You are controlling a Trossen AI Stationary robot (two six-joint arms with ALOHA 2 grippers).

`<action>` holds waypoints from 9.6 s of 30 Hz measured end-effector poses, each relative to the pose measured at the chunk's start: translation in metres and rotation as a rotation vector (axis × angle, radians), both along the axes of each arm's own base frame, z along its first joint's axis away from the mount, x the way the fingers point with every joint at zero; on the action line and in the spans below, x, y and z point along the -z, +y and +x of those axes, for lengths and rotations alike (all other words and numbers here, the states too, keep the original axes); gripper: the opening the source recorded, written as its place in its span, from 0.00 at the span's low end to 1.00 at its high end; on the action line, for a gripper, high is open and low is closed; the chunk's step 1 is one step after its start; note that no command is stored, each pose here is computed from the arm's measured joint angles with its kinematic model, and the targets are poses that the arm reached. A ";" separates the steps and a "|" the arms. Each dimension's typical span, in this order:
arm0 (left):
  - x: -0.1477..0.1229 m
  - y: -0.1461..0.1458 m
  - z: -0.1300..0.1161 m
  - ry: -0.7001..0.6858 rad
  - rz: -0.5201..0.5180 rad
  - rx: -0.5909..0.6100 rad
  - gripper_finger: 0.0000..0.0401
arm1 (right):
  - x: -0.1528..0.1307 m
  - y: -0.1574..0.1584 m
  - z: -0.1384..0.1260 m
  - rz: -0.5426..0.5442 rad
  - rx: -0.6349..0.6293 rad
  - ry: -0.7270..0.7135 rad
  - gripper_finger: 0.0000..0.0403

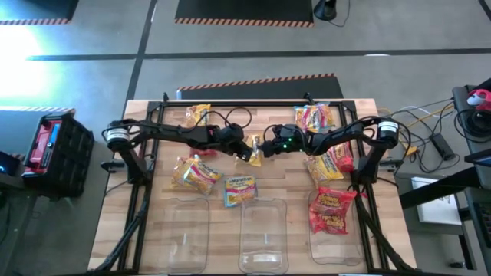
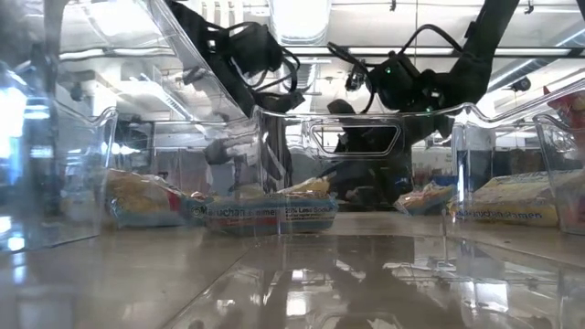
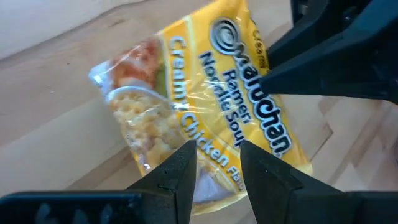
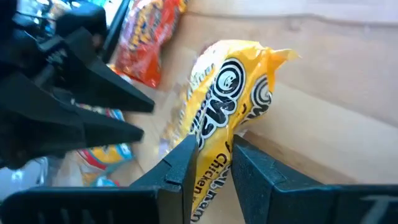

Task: Sort Maruchan noodles
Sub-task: Put the yellow noodle pack into the middle transparent bin

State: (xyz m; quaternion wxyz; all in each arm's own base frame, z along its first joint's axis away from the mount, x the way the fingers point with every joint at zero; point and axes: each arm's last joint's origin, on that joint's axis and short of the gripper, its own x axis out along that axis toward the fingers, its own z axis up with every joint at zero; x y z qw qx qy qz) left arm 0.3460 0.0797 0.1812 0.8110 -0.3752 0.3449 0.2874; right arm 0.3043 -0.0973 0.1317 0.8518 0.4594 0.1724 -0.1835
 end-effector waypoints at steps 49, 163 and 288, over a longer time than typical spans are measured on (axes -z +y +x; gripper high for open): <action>0.043 0.000 0.008 0.098 -0.095 -0.043 0.27 | 0.012 0.000 -0.002 0.134 -0.052 0.039 0.50; 0.031 -0.010 -0.039 -0.205 -0.124 -0.230 0.27 | -0.109 0.049 -0.050 0.127 -0.566 -0.175 0.26; 0.043 -0.012 0.024 -0.311 -0.120 -0.251 0.27 | -0.015 -0.047 -0.023 0.031 -0.315 0.662 0.33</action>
